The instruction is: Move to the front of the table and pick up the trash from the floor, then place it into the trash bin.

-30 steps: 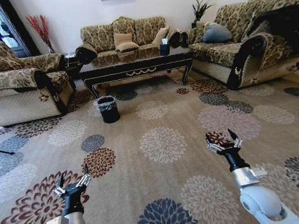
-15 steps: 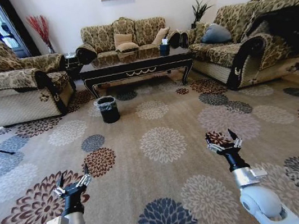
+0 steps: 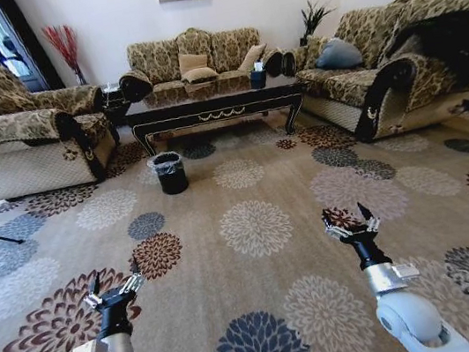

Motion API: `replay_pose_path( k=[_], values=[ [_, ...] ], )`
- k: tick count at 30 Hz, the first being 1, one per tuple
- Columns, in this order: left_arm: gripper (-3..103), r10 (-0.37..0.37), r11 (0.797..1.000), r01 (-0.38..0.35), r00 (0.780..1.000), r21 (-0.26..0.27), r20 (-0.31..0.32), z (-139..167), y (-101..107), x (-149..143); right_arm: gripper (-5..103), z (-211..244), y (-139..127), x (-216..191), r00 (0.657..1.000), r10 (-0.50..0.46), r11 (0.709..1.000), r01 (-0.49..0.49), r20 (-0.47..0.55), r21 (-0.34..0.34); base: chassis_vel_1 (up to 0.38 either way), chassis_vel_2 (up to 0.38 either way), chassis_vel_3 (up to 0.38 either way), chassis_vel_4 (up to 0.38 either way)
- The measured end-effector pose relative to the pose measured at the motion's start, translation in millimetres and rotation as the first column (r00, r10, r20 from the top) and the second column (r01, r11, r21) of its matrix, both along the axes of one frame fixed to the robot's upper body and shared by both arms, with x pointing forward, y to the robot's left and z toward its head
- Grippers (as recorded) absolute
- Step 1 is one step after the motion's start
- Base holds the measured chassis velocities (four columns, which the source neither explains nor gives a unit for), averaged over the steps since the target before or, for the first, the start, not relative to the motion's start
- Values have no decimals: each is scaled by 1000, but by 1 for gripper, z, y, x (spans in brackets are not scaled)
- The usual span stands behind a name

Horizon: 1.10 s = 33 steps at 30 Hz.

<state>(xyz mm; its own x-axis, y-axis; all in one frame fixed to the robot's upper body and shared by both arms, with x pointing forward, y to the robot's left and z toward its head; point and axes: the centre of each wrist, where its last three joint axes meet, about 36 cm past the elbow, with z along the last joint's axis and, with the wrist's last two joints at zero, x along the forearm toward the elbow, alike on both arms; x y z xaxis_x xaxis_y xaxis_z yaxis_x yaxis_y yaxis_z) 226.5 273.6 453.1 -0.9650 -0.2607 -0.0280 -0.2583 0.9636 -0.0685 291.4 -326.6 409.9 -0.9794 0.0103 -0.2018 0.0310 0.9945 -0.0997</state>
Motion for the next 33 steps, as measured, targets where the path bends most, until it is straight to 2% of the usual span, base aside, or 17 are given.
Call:
replay_pose_path(
  k=[33],
  values=[
    [100, 0, 1000, 0, 1000, 0, 0, 0, 0, 0, 100, 0, 0, 0, 1000, 0, 1000, 0, 0, 0, 0, 0, 0, 0]
  ],
)
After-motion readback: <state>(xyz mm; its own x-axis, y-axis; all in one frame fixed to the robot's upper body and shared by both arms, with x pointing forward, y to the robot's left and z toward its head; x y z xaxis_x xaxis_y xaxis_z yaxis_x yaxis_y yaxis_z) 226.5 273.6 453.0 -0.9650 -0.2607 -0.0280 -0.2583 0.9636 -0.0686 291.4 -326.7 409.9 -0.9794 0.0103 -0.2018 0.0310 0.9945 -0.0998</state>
